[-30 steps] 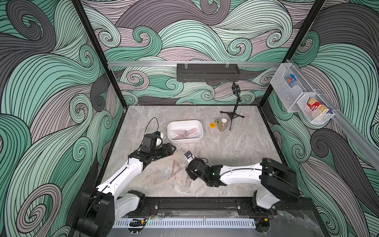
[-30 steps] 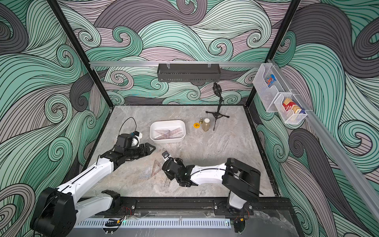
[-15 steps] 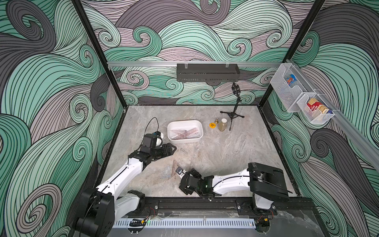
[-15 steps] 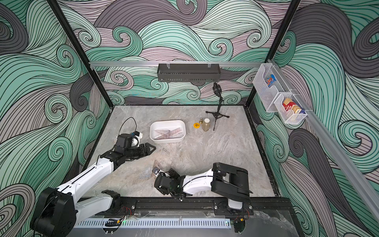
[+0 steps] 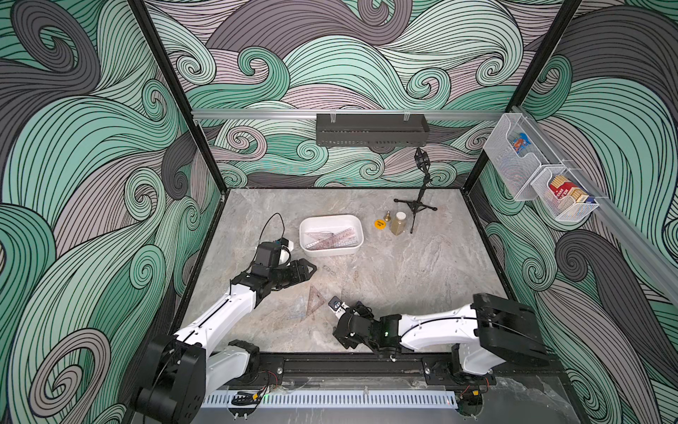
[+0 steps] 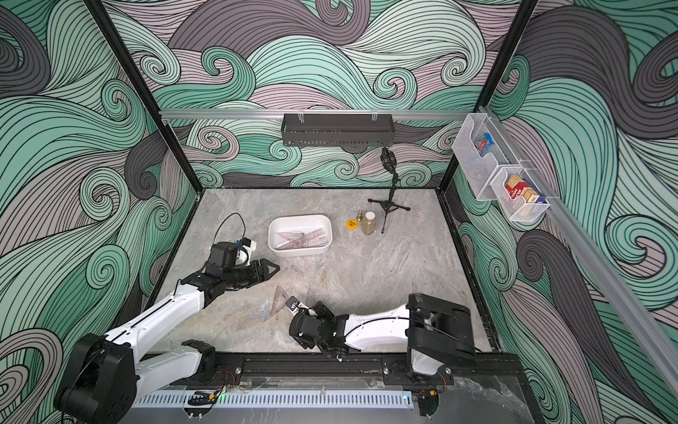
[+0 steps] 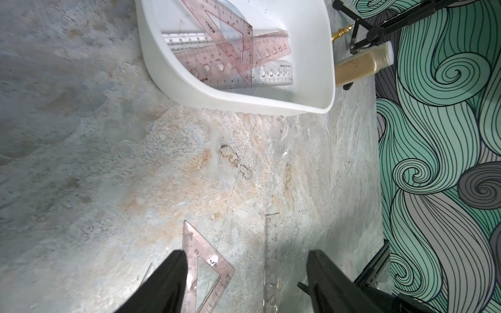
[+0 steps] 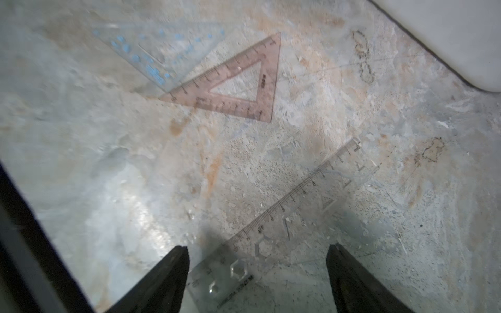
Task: Put the scattered rulers into the storage box
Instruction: Pick up the ruler from the center of the board.
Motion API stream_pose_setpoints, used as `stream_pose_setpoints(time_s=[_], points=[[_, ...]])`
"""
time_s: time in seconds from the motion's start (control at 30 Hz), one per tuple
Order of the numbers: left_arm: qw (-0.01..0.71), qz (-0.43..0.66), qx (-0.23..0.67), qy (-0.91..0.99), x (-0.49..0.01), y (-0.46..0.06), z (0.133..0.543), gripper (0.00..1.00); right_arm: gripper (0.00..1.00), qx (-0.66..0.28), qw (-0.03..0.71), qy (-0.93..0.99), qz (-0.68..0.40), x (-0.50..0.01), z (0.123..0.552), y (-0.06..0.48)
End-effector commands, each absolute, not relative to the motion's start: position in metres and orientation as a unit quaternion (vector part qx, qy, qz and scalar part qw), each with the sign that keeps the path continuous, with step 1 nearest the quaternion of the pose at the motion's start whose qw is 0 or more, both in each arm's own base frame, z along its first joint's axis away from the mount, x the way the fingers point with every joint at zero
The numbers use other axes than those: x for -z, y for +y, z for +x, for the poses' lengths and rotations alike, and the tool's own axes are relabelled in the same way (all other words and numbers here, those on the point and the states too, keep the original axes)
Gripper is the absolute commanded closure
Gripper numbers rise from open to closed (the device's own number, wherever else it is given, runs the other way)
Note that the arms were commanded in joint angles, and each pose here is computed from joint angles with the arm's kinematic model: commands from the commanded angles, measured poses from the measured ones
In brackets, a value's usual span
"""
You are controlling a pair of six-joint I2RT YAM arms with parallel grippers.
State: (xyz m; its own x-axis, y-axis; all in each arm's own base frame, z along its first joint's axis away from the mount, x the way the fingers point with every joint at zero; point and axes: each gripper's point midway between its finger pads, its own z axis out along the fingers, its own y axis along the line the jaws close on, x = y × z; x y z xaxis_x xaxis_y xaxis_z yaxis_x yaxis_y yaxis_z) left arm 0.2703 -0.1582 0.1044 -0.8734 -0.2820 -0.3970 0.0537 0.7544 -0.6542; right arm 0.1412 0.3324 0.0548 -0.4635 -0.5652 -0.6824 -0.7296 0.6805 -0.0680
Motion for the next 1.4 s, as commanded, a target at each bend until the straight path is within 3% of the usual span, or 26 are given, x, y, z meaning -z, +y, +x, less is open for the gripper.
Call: stream_pose_setpoints(time_s=[0.0,0.2,0.33,0.53,1.37], points=[[0.221,-0.049,0.384,0.895,-0.101,-0.179,0.255,0.34,0.22,-0.268,0.377,0.828,-0.316,-0.117,0.142,0.345],[0.188,0.005,0.432,0.882,-0.089,-0.231,0.222,0.59,0.49,-0.409,0.357,0.821,-0.177,-0.116,0.183,0.293],[0.161,0.04,0.445,0.88,-0.083,-0.258,0.213,0.74,0.56,-0.434,0.339,0.824,-0.135,-0.1,0.196,0.27],[0.141,0.065,0.441,0.884,-0.072,-0.28,0.206,0.82,0.62,-0.436,0.29,0.843,-0.127,-0.071,0.202,0.271],[0.103,0.083,0.355,0.926,-0.017,-0.274,0.212,0.82,0.63,-0.464,0.225,0.846,-0.134,-0.051,0.2,0.292]])
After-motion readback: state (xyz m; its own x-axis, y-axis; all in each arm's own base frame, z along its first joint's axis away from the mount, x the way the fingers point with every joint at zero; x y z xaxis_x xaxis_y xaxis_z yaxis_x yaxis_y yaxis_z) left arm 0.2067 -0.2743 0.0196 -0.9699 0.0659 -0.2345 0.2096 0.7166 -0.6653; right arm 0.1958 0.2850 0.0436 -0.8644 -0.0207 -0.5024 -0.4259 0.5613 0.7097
